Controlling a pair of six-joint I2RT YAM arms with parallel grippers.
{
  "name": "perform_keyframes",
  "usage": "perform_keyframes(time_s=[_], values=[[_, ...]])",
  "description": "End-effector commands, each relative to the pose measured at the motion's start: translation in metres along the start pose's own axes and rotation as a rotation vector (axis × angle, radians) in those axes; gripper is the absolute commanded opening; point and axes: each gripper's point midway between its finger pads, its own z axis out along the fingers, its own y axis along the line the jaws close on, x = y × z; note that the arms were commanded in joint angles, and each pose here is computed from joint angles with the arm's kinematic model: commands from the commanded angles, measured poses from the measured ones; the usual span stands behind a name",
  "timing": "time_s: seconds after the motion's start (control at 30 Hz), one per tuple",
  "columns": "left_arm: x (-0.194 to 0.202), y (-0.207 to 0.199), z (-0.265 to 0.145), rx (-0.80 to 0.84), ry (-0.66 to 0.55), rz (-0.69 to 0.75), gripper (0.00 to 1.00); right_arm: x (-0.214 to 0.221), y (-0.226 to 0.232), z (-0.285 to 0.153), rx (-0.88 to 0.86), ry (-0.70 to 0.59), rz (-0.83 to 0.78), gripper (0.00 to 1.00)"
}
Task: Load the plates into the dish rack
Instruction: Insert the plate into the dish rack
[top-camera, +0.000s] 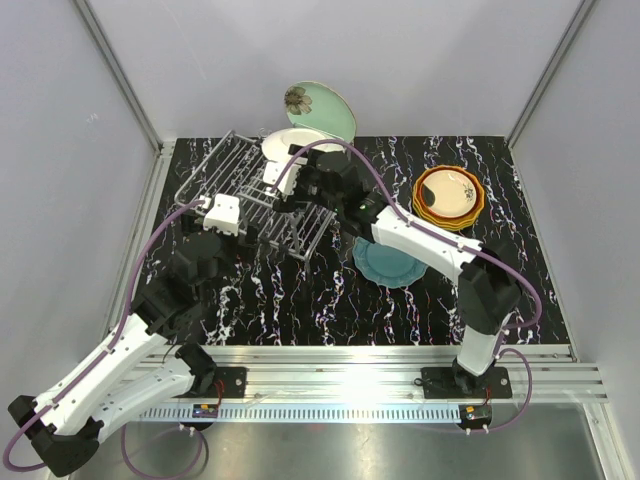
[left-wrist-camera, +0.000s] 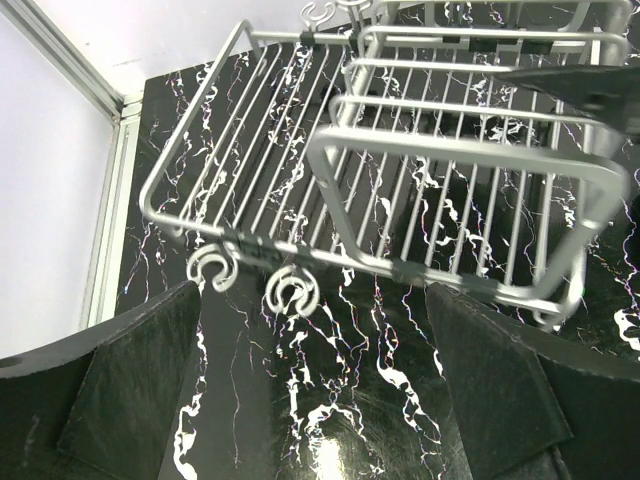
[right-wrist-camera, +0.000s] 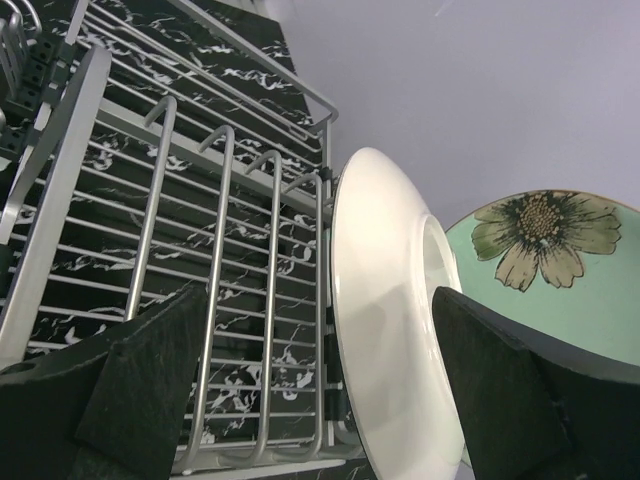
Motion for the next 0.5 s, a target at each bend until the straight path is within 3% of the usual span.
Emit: perform_keyframes(time_s=[0.0, 0.47], values=[[-0.018, 0.001, 0.001, -0.003, -0.059, -0.035, 0.99, -0.008, -0.074, -0.003, 0.283, 0.023, -0.073, 1.00], [-0.019, -0.001, 0.000, 0.007, -0.061, -0.036, 0.99, -0.054, -0.050, -0.032, 0.066, -0.132, 0.018, 1.00]])
